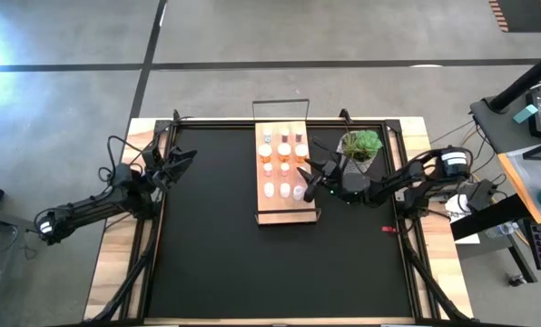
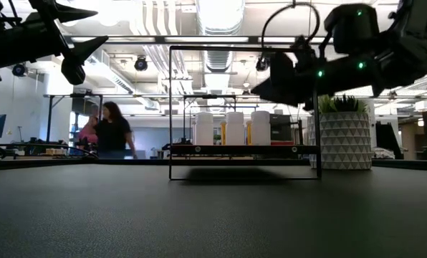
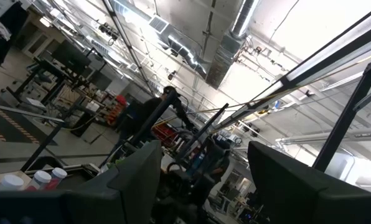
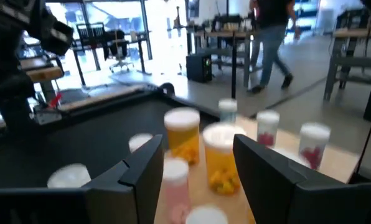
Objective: Pick and place medicine bottles onto shelf by color
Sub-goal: Return to Home Position
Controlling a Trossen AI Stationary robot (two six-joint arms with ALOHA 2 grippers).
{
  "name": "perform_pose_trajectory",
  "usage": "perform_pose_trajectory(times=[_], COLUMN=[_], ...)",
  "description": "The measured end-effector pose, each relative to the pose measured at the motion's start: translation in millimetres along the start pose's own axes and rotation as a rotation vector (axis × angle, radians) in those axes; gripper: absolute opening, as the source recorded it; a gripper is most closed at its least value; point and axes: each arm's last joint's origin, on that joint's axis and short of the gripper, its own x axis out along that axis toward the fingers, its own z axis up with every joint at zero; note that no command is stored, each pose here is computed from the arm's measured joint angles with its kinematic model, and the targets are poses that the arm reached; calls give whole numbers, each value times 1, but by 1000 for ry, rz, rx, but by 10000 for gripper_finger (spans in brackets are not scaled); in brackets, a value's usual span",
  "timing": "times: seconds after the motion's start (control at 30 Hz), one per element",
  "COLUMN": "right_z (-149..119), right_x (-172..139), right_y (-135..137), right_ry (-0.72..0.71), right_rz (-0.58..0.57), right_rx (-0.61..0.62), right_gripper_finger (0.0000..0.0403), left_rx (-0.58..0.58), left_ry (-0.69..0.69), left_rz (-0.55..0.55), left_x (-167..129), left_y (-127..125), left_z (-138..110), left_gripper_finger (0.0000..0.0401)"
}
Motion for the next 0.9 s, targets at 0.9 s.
perform_pose_trajectory(times=[0.9], right_z=[103], right_x=[-47], right_y=[-9], right_ry=[-336], right_rz=[113], right_rx=[-125], right_gripper_finger=[183], left_rx=[0], left_ry=[0], left_rz=[0], left_x=[0], left_y=[0], left_z=[0], left_gripper_finger=[224])
